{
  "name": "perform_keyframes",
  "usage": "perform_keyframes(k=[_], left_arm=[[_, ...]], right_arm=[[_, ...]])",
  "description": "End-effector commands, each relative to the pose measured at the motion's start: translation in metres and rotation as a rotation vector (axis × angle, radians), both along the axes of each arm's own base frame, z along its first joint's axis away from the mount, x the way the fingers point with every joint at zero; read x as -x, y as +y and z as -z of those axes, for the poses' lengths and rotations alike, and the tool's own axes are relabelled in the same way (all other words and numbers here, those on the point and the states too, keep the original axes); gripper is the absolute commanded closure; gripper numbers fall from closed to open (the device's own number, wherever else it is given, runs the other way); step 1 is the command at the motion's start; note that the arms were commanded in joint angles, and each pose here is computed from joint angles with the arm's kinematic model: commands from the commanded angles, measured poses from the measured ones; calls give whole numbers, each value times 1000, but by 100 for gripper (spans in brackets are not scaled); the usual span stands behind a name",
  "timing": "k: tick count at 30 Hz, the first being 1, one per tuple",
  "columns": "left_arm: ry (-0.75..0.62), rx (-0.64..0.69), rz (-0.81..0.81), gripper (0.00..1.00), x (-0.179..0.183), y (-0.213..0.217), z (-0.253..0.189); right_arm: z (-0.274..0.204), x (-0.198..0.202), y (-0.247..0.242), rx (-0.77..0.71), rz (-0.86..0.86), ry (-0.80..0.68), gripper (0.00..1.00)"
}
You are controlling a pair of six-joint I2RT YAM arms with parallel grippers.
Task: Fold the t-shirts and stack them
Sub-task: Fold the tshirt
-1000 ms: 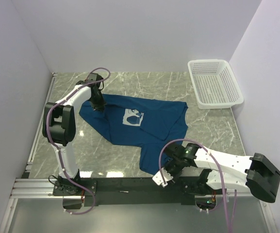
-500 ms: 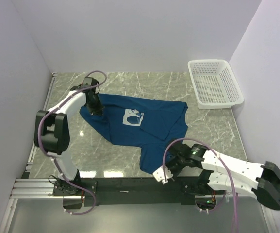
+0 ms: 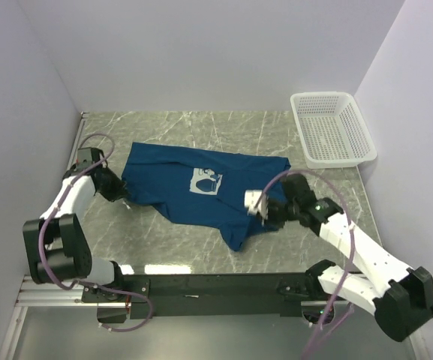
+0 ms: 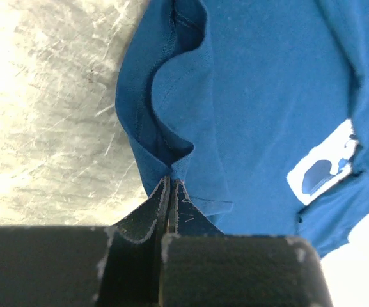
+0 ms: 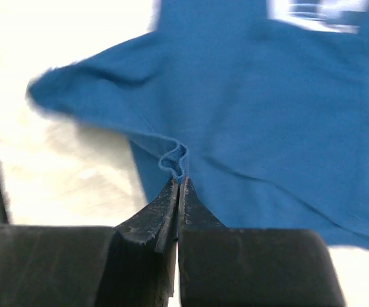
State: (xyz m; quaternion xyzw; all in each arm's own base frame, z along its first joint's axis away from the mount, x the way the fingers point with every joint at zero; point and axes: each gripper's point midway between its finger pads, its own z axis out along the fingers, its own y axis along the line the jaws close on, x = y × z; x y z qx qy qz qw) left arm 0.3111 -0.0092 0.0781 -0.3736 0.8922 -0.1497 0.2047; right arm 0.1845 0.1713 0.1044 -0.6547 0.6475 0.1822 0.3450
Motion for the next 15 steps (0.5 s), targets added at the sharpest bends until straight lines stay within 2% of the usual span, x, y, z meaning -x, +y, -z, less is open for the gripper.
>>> perform_keyframes(k=[1,9,15], left_arm=[[-107,58,-17,99,-5,-1,-19],[-137,83,-25,100,-1,5,-28],[-179,68,-70,100,6,16,-42]], right_arm=[[-46,-42,9,-131,137,-17,100],[-67,-73,24,-194,207,13,100],[-79,-89,26,-229,257,-35,100]])
